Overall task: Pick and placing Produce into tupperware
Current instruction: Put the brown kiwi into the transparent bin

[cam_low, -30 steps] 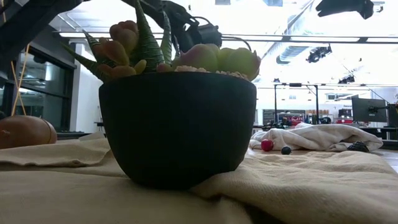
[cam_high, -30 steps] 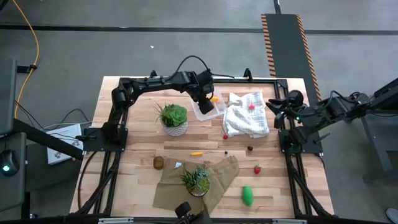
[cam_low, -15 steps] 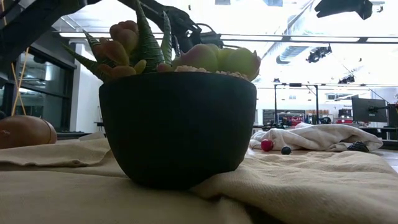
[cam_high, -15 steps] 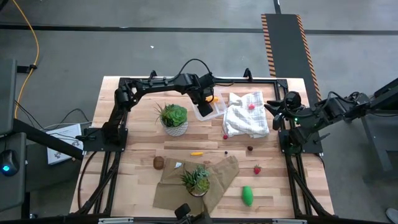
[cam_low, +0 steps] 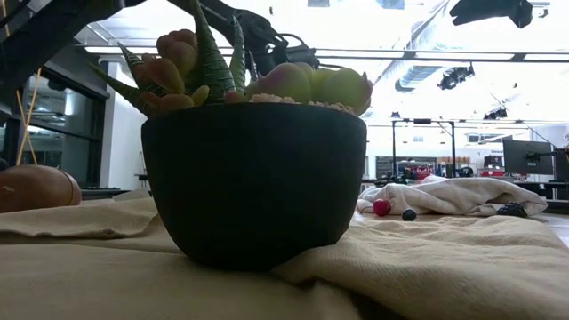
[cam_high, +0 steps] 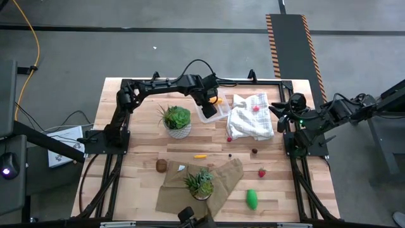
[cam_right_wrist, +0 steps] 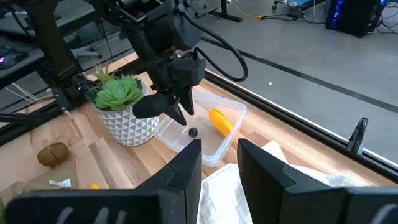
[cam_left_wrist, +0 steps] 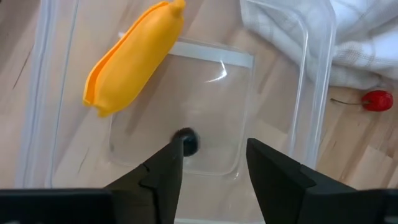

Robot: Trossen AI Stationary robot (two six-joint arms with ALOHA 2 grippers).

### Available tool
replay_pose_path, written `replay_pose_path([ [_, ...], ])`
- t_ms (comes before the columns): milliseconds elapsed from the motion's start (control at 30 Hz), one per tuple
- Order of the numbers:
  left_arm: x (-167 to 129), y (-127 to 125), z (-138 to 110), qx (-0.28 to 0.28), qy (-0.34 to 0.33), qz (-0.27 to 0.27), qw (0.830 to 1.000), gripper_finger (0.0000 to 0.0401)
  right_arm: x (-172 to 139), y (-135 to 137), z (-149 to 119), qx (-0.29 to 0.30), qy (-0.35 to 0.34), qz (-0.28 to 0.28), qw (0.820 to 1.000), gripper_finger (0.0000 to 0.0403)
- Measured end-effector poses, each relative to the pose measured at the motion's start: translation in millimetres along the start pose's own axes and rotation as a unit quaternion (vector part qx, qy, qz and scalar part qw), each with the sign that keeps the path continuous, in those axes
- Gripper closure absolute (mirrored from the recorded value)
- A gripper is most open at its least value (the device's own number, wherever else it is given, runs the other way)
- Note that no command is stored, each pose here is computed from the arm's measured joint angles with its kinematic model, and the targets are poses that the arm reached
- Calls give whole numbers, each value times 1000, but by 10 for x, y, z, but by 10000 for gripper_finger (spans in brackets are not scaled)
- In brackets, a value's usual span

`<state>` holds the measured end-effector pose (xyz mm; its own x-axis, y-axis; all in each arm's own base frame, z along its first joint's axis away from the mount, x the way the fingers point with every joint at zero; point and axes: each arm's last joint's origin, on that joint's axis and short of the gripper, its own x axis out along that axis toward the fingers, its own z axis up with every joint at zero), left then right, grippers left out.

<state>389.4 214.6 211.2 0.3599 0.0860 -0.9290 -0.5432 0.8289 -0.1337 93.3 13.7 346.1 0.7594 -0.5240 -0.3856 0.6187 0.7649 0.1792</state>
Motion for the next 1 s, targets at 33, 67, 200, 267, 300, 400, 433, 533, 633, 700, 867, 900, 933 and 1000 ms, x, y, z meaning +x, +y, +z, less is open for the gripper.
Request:
replay_pose_path([
  [33, 0, -1, 1, 0, -1, 0, 1000, 234, 0, 0, 0, 0, 0, 0, 1000, 308],
  [67, 0, -2, 4, 0, -2, -1, 1000, 235, 0, 0, 0, 0, 0, 0, 1000, 308],
  [200, -1, -8, 2, -1, 0, -10, 1000, 245, 0, 0, 0, 0, 0, 0, 1000, 308],
  [267, -51, -12, 6, -2, 11, -10, 1000, 252, 0, 0, 0, 0, 0, 0, 1000, 308],
  [300, -102, -15, 24, -1, 13, -9, 1000, 256, 0, 0, 0, 0, 0, 0, 1000, 308],
  [400, -303, -47, 111, 14, 6, -8, 1000, 267, 0, 0, 0, 0, 0, 0, 1000, 308],
  [433, -379, -59, 142, 17, 4, -8, 1000, 272, 4, 4, -1, -1, 1, -1, 1000, 308],
  [533, -641, -98, 238, 28, -13, -9, 999, 284, 8, 6, -8, -5, 3, -3, 1000, 308],
  [633, -883, -126, 292, 33, -24, -8, 999, 294, 7, 3, -10, -7, 4, -3, 1000, 308],
  [700, -1032, -144, 313, 38, -30, -8, 999, 300, 7, 0, -12, -8, 5, -4, 1000, 308],
  [867, -1403, -163, 265, 39, -36, 14, 998, 311, 7, -2, -25, -13, 16, 2, 1000, 308],
  [900, -1463, -163, 238, 35, -32, 22, 999, 313, 7, -3, -27, -14, 17, 1, 1000, 308],
  [933, -1537, -164, 217, 33, -37, 28, 998, 314, 6, -4, -27, -13, 17, 2, 1000, 308],
  [1000, -1667, -165, 149, 30, -34, 36, 998, 317, 7, -3, -27, -14, 17, 1, 1000, 308],
])
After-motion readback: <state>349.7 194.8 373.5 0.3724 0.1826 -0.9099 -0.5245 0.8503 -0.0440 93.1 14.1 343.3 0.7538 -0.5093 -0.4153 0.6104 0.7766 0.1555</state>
